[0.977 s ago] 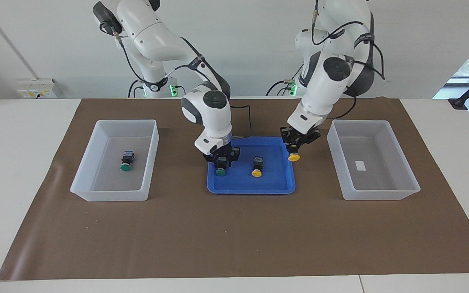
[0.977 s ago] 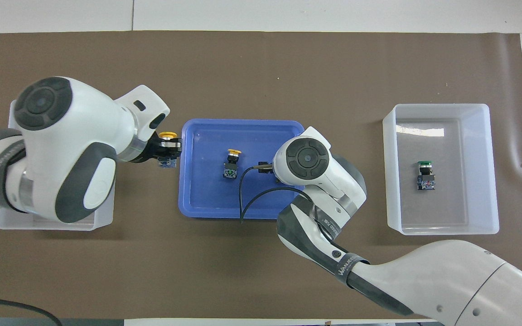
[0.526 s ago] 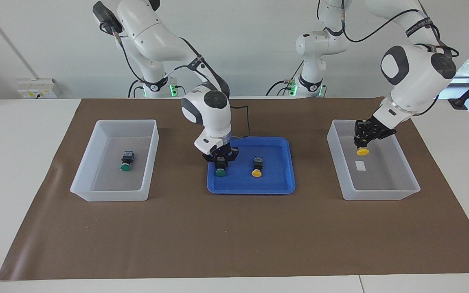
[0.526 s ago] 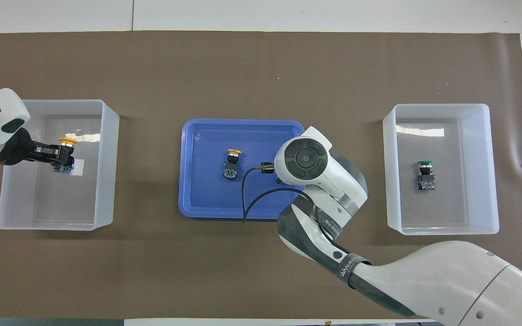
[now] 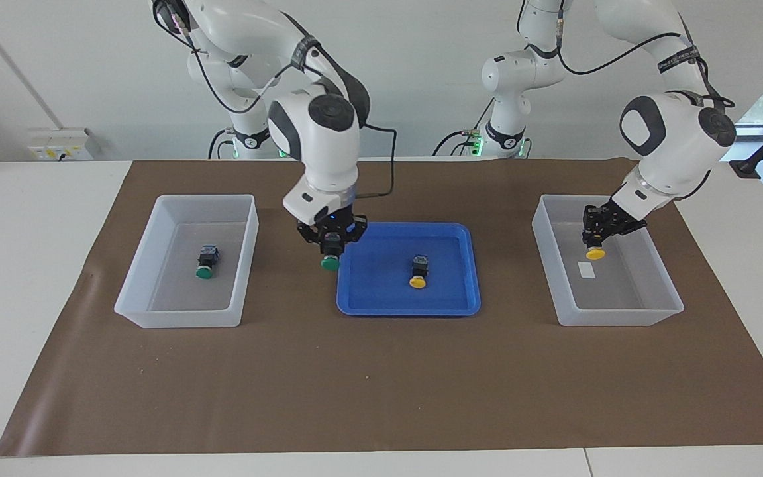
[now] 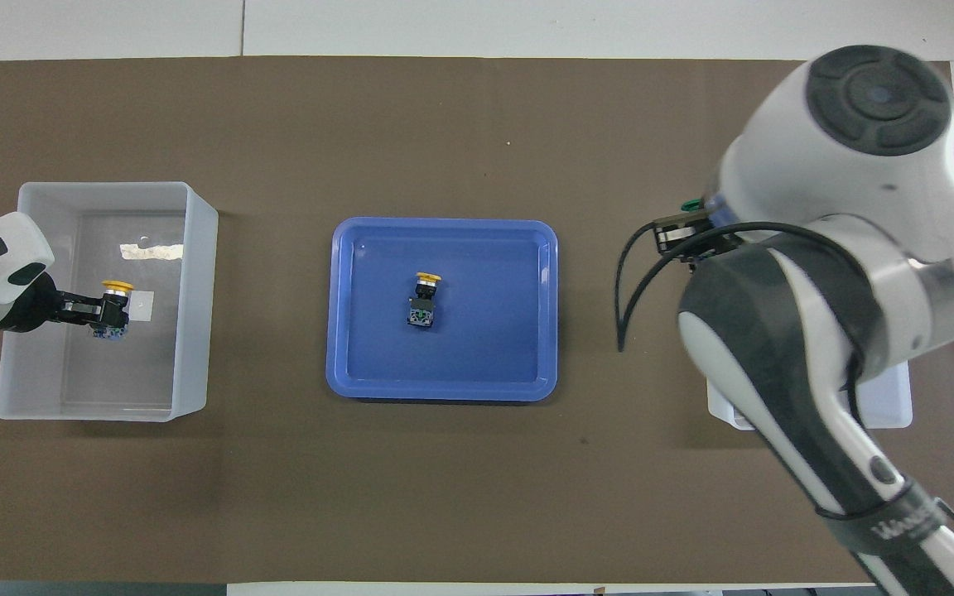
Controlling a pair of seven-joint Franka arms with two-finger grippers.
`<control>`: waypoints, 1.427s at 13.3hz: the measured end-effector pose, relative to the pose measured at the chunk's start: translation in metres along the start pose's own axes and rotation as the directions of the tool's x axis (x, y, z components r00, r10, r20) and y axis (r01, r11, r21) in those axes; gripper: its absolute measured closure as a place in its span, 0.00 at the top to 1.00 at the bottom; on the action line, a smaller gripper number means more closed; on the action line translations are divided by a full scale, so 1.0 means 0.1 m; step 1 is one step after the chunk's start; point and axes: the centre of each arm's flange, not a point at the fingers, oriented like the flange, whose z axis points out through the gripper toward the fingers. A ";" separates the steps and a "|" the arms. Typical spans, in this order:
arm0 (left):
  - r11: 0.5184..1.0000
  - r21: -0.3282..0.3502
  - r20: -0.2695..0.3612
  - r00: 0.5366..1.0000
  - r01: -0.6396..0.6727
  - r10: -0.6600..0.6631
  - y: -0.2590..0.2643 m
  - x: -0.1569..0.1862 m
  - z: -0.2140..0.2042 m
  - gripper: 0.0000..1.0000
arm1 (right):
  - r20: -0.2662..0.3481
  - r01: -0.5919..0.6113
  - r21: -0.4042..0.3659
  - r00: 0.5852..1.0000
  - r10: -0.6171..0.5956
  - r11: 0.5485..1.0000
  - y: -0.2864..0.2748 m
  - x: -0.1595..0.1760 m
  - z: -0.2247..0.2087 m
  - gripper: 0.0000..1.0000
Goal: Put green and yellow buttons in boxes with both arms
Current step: 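Release the green button in the right box while the left releases yellow, then reach the left gripper to the last yellow button while the right withdraws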
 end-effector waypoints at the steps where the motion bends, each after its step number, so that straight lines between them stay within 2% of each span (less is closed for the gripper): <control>1: 1.000 0.001 -0.001 1.000 -0.003 0.003 -0.02 -0.02 0.03 0.33 | 0.029 0.024 0.018 0.999 -0.025 1.000 0.58 -0.06 0.16 0.41; 2: 1.000 0.000 0.001 1.000 -0.017 0.017 -0.03 -0.03 0.05 0.37 | 0.037 0.043 0.031 0.998 -0.045 0.999 1.06 -0.13 0.40 0.41; 4: 0.999 0.003 -0.009 0.999 -0.046 0.046 -0.07 -0.02 -0.01 0.60 | 0.022 0.052 0.041 0.998 -0.053 0.998 1.58 -0.31 0.96 0.41; 7: 0.996 -0.002 -0.010 0.996 -0.087 0.087 0.00 0.10 -0.46 0.98 | -0.003 0.040 0.040 0.999 -0.040 0.998 1.47 -0.45 1.51 0.41; 8: 0.994 0.001 -0.018 0.994 -0.105 0.105 0.15 0.18 -0.67 1.00 | -0.004 0.036 0.040 0.999 -0.036 0.999 1.41 -0.46 1.57 0.49; 10: 0.996 0.012 -0.047 0.995 -0.086 0.087 0.80 0.39 -0.94 1.00 | -0.009 0.031 0.044 0.999 -0.031 0.999 1.38 -0.45 1.47 0.73; 12: 0.999 0.013 -0.061 0.997 -0.042 0.043 1.70 0.51 -0.89 1.00 | 0.002 0.008 0.074 1.000 -0.008 0.997 1.42 -0.43 1.06 0.96; 13: 1.000 0.011 -0.073 0.997 -0.022 0.022 2.12 0.53 -0.83 1.00 | 0.006 -0.002 0.083 1.000 0.001 0.997 1.46 -0.42 0.71 1.00; 16: 0.999 -0.014 -0.105 0.994 0.035 -0.037 3.25 0.55 -0.41 1.00 | 0.026 -0.052 0.089 0.998 0.050 0.995 1.61 -0.59 -0.45 1.00; 17: 0.999 -0.013 -0.101 0.994 0.039 -0.040 3.57 0.55 -0.18 1.00 | 0.042 -0.070 0.092 0.997 0.067 0.993 1.66 -0.67 -0.61 1.00; 19: 0.998 0.030 -0.088 0.995 0.046 -0.043 3.93 0.56 0.31 1.00 | 0.066 -0.112 0.104 0.992 0.105 0.988 1.85 -0.74 -0.64 1.00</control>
